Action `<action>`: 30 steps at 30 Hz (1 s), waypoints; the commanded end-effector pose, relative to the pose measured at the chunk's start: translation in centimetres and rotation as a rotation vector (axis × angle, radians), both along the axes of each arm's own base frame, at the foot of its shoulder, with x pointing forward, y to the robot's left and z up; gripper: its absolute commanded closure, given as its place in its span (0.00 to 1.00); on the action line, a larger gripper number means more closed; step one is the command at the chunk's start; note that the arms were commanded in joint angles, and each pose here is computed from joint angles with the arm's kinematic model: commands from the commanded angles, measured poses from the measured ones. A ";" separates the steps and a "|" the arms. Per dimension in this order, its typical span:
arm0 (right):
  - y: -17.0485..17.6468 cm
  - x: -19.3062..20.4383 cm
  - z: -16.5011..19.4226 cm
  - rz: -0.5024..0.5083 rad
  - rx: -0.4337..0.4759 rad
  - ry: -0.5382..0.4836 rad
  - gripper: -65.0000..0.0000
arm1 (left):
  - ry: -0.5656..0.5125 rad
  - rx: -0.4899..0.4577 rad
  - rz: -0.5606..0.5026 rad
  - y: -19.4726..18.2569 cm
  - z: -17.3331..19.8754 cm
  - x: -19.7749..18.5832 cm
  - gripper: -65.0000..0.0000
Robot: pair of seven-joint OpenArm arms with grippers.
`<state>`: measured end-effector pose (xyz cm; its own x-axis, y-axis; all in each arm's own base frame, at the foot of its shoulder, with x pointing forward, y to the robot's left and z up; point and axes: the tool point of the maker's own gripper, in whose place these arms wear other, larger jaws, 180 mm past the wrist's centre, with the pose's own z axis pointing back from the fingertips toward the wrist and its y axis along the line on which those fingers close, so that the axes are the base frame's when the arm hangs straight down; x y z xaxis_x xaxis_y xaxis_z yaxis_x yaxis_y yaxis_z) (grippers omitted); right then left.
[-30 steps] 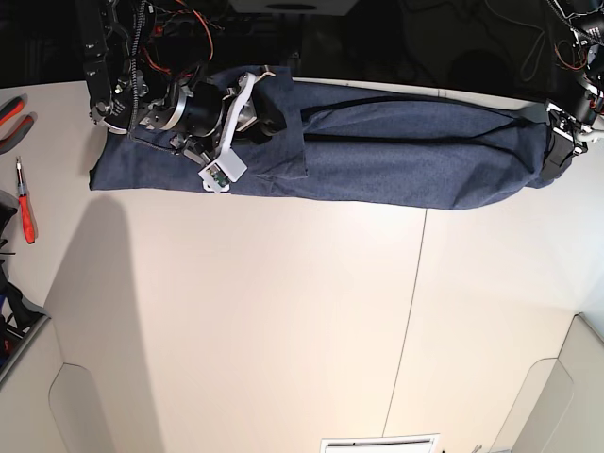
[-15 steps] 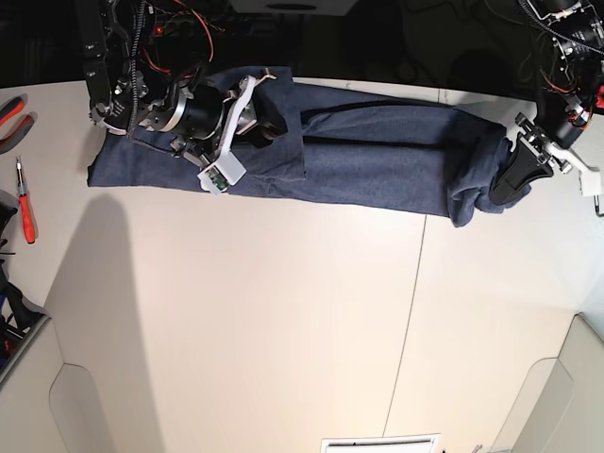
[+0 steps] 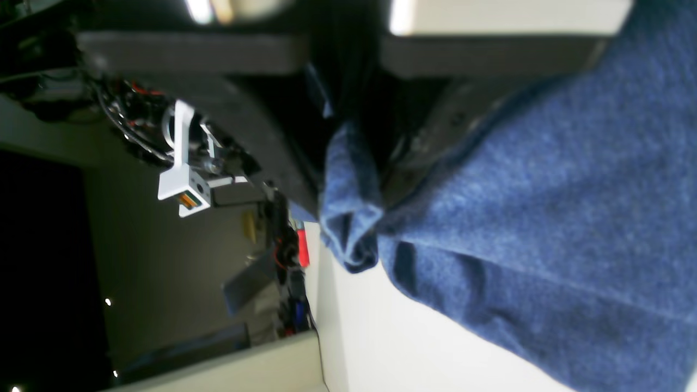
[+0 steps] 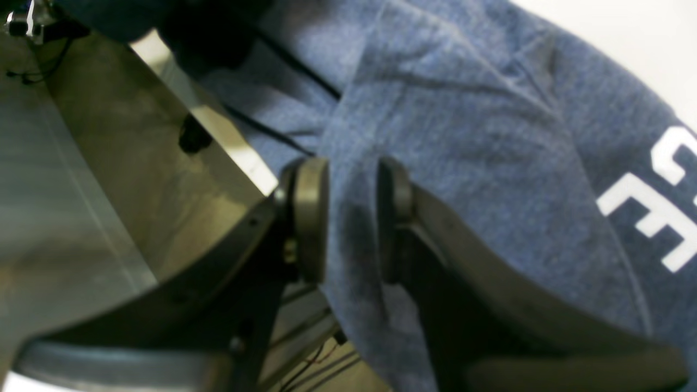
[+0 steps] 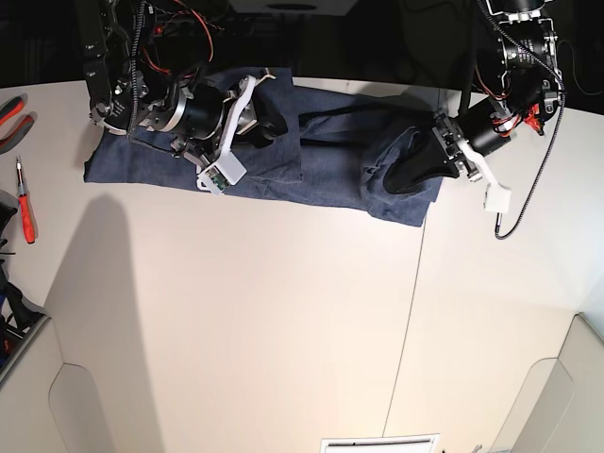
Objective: Layout the t-shirt on the table in an organized manner, then fold the t-shirt properly
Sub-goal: 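Fold the strip end with the left gripper toward the right gripper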
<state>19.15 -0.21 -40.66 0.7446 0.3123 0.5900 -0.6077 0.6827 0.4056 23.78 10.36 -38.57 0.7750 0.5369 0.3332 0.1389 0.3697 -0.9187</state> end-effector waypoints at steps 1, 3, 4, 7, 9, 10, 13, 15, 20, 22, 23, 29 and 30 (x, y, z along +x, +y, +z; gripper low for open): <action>0.4 0.7 1.0 -0.003 0.034 -0.037 0.76 | -0.051 -0.024 0.002 -0.4 1.3 0.8 1.00; 0.4 0.8 1.0 -0.004 0.035 -0.037 0.76 | -0.050 -0.043 -0.017 -1.6 1.3 0.7 1.00; 0.5 0.8 1.0 -0.004 0.035 -0.037 0.76 | -0.050 -0.051 -0.024 -2.0 1.3 0.7 1.00; 0.5 0.8 1.0 -0.004 0.035 -0.037 0.76 | -0.049 -0.075 -0.033 -3.1 1.4 0.6 1.00; 0.4 0.8 1.0 -0.004 0.035 -0.037 0.76 | -0.049 -0.086 -0.029 -3.5 1.5 0.6 1.00; 0.5 0.8 1.0 -0.004 0.035 -0.038 0.76 | -0.050 -0.088 -0.026 -3.5 1.5 0.7 1.00; 0.5 0.8 1.1 -0.005 0.037 -0.040 0.76 | -0.052 -0.088 -0.023 -3.5 1.5 0.7 1.00; 0.5 0.9 1.1 -0.007 0.040 -0.043 0.76 | -0.051 -0.088 -0.024 -3.5 1.5 0.7 1.00; 0.7 1.0 1.4 -0.012 0.062 -0.045 0.76 | -0.056 -0.090 -0.012 -3.3 1.6 0.9 0.55; 0.9 1.0 1.7 -0.015 0.082 -0.043 0.76 | -0.061 -0.093 0.002 -3.2 1.7 1.1 0.55; 1.0 0.9 1.8 -0.016 0.090 -0.041 0.76 | -0.063 -0.094 0.008 -3.1 1.7 1.2 0.55; 1.1 1.1 1.9 -0.017 0.094 -0.043 0.76 | -0.070 -0.093 0.010 -3.1 1.9 1.4 0.55; 1.0 1.2 1.9 -0.018 0.094 -0.047 0.76 | -0.070 -0.093 0.010 -3.1 1.9 1.4 0.55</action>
